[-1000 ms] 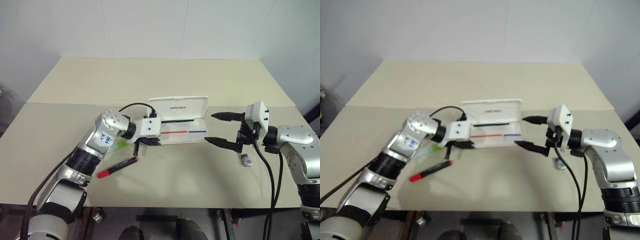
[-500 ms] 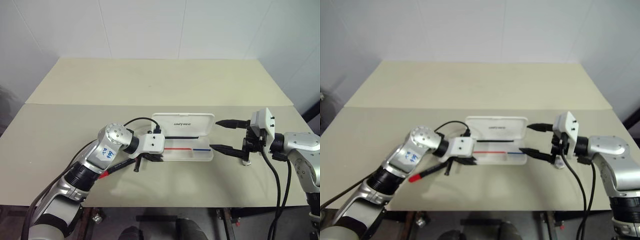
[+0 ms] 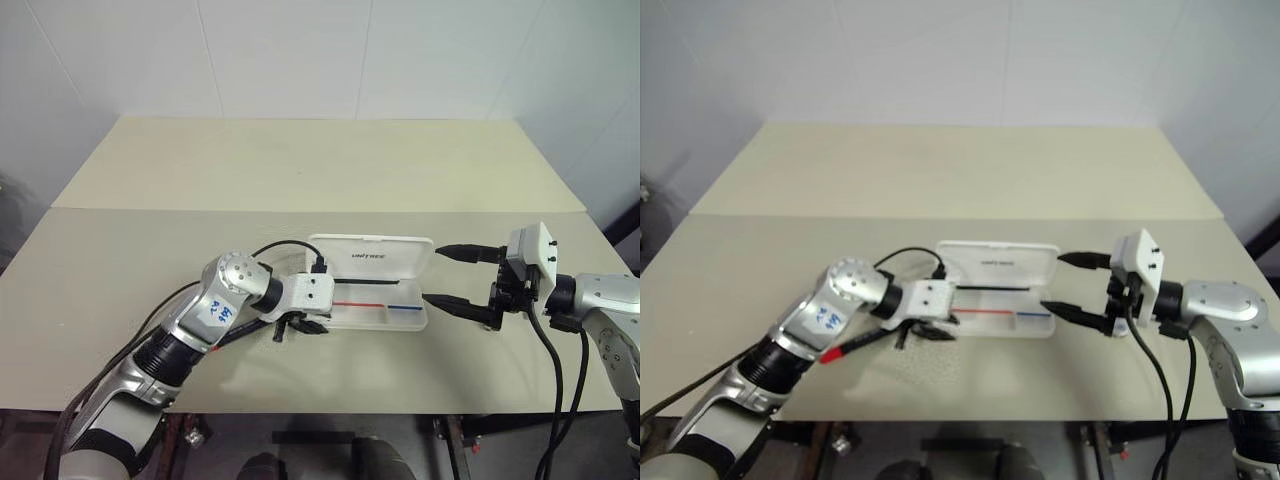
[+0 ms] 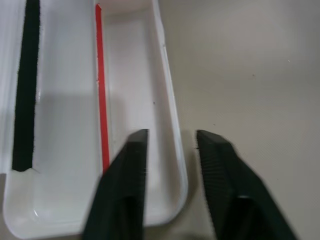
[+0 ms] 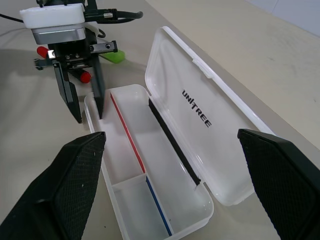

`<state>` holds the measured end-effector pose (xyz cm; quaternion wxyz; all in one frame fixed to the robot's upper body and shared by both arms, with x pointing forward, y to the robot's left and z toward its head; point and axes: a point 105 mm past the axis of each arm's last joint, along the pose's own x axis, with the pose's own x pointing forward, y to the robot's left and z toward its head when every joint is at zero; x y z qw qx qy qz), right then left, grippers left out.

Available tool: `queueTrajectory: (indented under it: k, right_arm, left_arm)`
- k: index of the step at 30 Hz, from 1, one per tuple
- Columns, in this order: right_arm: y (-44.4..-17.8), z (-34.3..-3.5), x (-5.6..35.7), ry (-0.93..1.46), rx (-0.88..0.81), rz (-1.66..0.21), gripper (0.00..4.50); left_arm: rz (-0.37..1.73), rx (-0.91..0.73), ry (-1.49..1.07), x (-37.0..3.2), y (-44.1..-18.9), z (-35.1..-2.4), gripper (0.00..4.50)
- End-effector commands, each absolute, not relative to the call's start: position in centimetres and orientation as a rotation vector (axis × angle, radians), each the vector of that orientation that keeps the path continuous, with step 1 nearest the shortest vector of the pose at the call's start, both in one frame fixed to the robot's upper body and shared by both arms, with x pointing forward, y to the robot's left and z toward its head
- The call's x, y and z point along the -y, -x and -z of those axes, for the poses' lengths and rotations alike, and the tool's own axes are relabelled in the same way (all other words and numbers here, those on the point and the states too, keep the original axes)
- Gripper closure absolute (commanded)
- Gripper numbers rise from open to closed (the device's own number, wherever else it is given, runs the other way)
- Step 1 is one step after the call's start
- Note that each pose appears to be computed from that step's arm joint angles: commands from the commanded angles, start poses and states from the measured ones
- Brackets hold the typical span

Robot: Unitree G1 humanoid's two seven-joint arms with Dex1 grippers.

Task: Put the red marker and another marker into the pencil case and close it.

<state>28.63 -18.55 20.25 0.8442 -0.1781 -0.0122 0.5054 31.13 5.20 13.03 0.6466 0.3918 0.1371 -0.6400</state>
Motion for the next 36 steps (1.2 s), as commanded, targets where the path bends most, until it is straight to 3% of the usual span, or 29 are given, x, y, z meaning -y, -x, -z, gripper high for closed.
queueTrajectory:
  k: [1, 9, 12, 16, 28, 36]
  right_arm:
    - [-28.3, -21.4, 18.2, 0.407, 0.075, -1.076, 0.0]
    - [-28.6, -21.3, 17.7, 0.399, 0.079, -1.101, 0.0]
    - [-28.6, -21.1, 17.5, 0.394, 0.073, -1.114, 0.0]
    - [-28.7, -20.9, 17.3, 0.39, 0.067, -1.13, 0.0]
    - [-29.1, -21.9, 16.7, 0.405, 0.079, -1.19, 0.0]
    - [-28.9, -23.0, 15.2, 0.403, 0.12, -1.263, 0.0]
  left_arm:
    - [1.458, -0.254, -0.901, -4.5, -31.0, -14.5, 1.7]
    - [1.509, -0.235, -0.858, -4.0, -29.4, -16.1, 1.7]
    - [1.494, -0.242, -0.84, -4.5, -29.2, -16.4, 1.14]
    - [1.465, -0.237, -0.795, -5.5, -29.1, -16.9, 0.03]
    - [1.342, -0.084, -0.542, -13.8, -27.8, -21.0, 0.03]
    - [1.132, -0.207, -0.557, -20.3, -28.2, -18.4, 0.03]
